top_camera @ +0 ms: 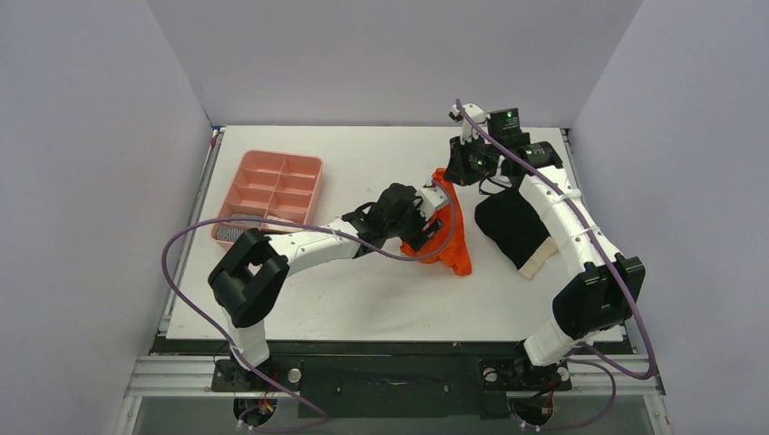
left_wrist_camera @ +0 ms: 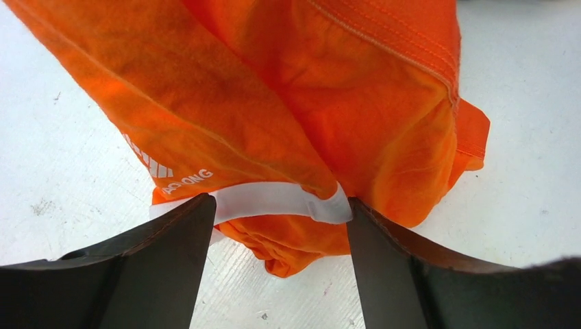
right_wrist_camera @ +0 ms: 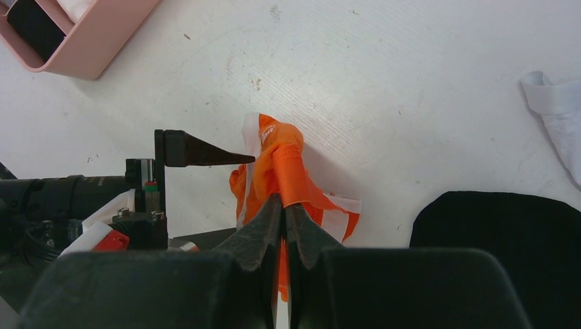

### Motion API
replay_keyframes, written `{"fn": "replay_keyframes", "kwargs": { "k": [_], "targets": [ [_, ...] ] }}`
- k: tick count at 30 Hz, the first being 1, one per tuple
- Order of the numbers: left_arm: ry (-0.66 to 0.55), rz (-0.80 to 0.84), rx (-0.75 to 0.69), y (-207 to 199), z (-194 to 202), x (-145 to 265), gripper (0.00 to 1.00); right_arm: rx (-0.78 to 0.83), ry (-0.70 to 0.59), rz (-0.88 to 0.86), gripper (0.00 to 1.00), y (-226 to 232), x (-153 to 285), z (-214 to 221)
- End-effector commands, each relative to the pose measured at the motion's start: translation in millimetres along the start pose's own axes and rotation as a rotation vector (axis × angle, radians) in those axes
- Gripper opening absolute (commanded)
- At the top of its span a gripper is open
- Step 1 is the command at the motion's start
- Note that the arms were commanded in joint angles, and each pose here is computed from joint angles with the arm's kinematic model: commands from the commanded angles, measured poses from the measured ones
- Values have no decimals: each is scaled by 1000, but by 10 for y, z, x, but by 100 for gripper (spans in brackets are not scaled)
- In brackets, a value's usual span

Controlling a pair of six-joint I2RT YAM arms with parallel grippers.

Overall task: Roll the underwear
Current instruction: Flatten out the underwear at the center of the board.

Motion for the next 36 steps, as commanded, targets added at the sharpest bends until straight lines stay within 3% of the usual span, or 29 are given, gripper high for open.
{"fn": "replay_keyframes", "kwargs": {
  "k": [1,10,17,18,25,30,31,32,33,34,36],
  "targets": [
    [-92,17,16,-55,-356,-6,66,9,-52,1,0,-20,39,-133],
    [-104,15,20,-44,-419,42,40,16,-51,5,0,-31,52,-116],
    [-111,36,49,34,-537,123,1,32,-52,19,0,-46,95,-109],
    [-113,51,57,35,-553,146,0,38,-50,23,0,-51,110,-108],
    [-142,145,206,510,-843,609,0,85,-68,81,0,-216,297,-204],
    [-152,189,208,541,-915,792,1,100,-90,84,0,-215,398,-279],
    [-137,187,205,510,-834,768,6,94,-87,78,0,-208,388,-262],
    [-134,175,177,434,-810,734,23,90,-85,70,0,-196,375,-250],
    [-118,165,142,396,-728,690,31,81,-78,65,0,-193,356,-221],
    [-105,143,110,289,-685,626,46,77,-74,57,0,-184,338,-206],
    [-78,124,53,127,-589,509,62,68,-65,52,0,-185,306,-174]
  ]
}}
Point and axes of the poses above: each gripper's point midway between its finger pads, its own x axis back along the fingers, its own y axis along the line the jaws close on, z = x × y, the point moved 1 cm from there along x, back along the fingers, and after that the axes turned 8 degrees about x, right-handed, at the moved point
